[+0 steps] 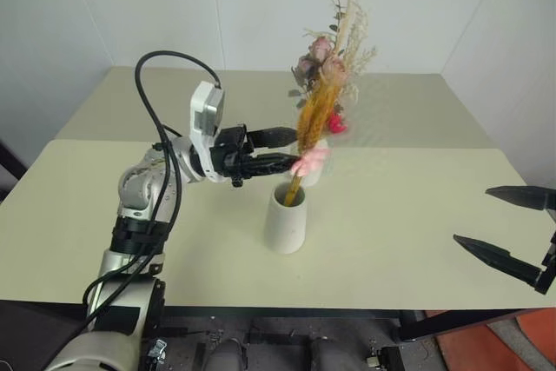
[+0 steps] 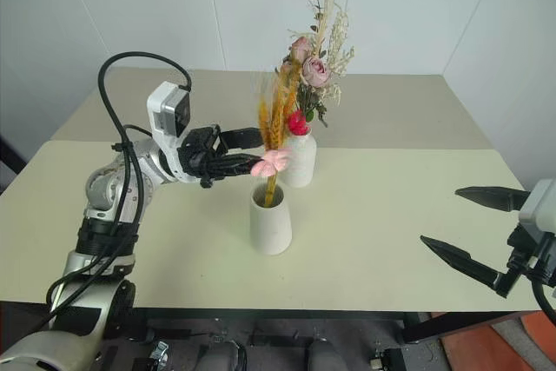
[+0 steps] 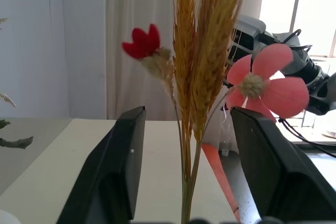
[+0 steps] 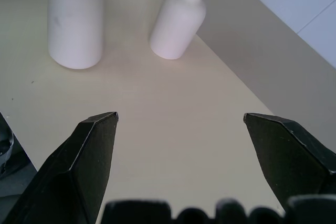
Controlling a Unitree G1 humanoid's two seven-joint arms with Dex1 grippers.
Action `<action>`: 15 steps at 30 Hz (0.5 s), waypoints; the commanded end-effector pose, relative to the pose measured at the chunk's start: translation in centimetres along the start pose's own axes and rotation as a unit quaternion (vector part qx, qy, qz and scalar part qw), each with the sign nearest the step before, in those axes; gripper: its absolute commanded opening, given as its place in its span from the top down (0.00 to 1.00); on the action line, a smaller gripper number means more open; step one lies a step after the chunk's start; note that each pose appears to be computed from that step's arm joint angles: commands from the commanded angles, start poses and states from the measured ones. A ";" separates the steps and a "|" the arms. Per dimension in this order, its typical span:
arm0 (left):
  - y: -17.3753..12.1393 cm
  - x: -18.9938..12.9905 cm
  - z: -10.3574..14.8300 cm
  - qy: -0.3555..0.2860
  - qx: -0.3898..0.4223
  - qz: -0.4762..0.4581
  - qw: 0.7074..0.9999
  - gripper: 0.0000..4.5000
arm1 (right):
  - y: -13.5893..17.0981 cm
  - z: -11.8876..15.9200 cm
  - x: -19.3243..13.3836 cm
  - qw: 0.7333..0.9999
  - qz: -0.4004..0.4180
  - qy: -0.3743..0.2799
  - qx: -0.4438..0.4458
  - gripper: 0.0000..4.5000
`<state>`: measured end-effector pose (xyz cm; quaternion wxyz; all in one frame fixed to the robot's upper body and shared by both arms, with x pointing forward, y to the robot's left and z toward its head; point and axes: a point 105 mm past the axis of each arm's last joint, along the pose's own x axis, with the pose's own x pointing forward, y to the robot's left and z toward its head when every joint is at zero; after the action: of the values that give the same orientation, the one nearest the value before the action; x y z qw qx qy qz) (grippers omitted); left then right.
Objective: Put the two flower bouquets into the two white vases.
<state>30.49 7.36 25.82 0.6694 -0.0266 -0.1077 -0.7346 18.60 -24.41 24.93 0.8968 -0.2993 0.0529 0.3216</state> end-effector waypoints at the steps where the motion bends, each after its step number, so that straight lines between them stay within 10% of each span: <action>1: -0.4 -1.5 -0.5 0.067 0.032 0.005 0.997 0.12 | -0.4 0.6 -0.3 1.000 -0.011 -0.001 -0.021 0.00; 15: -0.2 -10.3 3.6 0.188 0.156 0.185 0.952 0.01 | -1.1 -0.4 -0.4 1.000 -0.003 0.017 -0.003 0.00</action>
<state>31.65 17.09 25.64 0.7935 0.1505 -0.0639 -0.5862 18.93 -25.41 24.72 0.8984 -0.2970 0.0695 0.3161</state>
